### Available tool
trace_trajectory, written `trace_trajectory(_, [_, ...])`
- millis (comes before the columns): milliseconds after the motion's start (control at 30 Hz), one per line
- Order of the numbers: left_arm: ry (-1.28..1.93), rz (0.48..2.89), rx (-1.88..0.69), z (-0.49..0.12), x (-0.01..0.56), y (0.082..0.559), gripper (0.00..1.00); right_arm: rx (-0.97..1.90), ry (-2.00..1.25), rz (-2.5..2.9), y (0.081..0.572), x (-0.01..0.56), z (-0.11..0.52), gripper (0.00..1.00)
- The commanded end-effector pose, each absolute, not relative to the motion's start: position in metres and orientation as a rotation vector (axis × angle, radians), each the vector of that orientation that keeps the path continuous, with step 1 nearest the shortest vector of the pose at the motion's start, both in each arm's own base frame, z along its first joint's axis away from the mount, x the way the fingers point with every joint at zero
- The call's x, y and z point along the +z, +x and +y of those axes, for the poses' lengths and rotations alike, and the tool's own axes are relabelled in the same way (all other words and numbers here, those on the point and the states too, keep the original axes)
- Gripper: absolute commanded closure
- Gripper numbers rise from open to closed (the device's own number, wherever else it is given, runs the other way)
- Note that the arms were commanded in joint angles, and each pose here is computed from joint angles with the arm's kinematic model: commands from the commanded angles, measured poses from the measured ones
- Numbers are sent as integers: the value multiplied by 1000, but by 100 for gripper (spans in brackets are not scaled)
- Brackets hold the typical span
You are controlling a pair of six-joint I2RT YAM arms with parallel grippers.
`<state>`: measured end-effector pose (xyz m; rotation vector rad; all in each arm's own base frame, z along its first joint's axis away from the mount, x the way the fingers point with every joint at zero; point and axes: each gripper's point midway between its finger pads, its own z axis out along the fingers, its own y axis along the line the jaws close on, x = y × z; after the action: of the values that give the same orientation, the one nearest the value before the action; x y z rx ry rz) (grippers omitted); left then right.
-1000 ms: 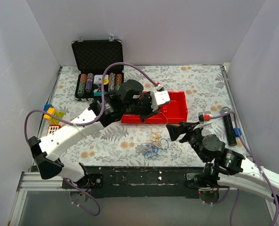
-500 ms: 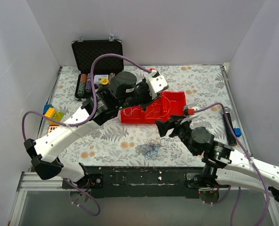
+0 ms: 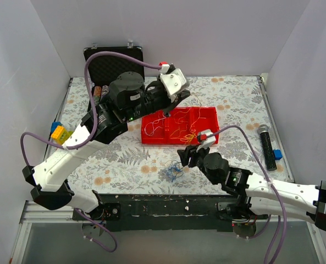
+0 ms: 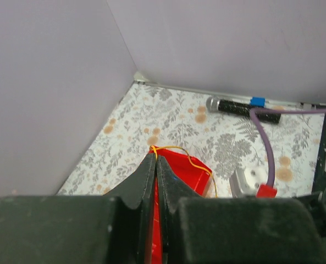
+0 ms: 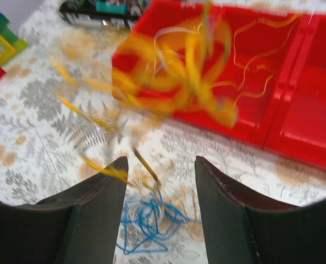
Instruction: Untangle the cables
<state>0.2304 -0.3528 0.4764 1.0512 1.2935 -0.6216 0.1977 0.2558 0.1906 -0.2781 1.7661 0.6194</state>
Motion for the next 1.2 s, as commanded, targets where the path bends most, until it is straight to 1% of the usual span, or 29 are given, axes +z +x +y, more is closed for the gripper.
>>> trace_trajectory(0, [887, 1121, -605, -327, 552, 225, 100, 692, -236, 1842, 187, 150, 259, 40])
trace_trajectory(133, [790, 1034, -583, -316, 589, 227, 100, 683, -232, 1951, 176, 104, 252, 41])
trace_trajectory(200, [748, 985, -583, -311, 607, 226, 100, 691, -234, 1995, 170, 85, 248, 43])
trace_trajectory(233, [706, 975, -565, -305, 616, 229, 100, 698, -227, 2012, 167, 78, 247, 47])
trace_trajectory(400, [656, 902, -573, -297, 646, 223, 100, 705, -202, 2066, 158, 52, 236, 70])
trace_trajectory(467, [654, 895, -567, -296, 649, 224, 100, 708, -202, 2067, 157, 51, 234, 70])
trace_trajectory(500, [656, 896, -566, -296, 649, 224, 100, 705, -207, 2062, 157, 55, 234, 64])
trace_trajectory(533, [661, 900, -562, -297, 647, 224, 100, 702, -199, 2047, 158, 63, 233, 55])
trace_trajectory(600, [672, 914, -556, -298, 639, 225, 100, 703, -189, 1992, 163, 85, 232, 30])
trace_trajectory(667, [685, 925, -552, -299, 632, 226, 100, 732, -170, 1907, 168, 116, 230, 15])
trace_trajectory(800, [697, 935, -556, -299, 625, 224, 100, 816, -166, 1727, 172, 186, 231, 12])
trace_trajectory(867, [707, 941, -557, -301, 622, 225, 100, 814, -204, 1682, 173, 209, 235, 12])
trace_trajectory(1033, [717, 946, -563, -302, 620, 224, 100, 701, -246, 1596, 189, 252, 238, 11])
trace_trajectory(1167, [745, 932, -584, -304, 621, 218, 100, 571, -251, 1531, 206, 273, 237, 10])
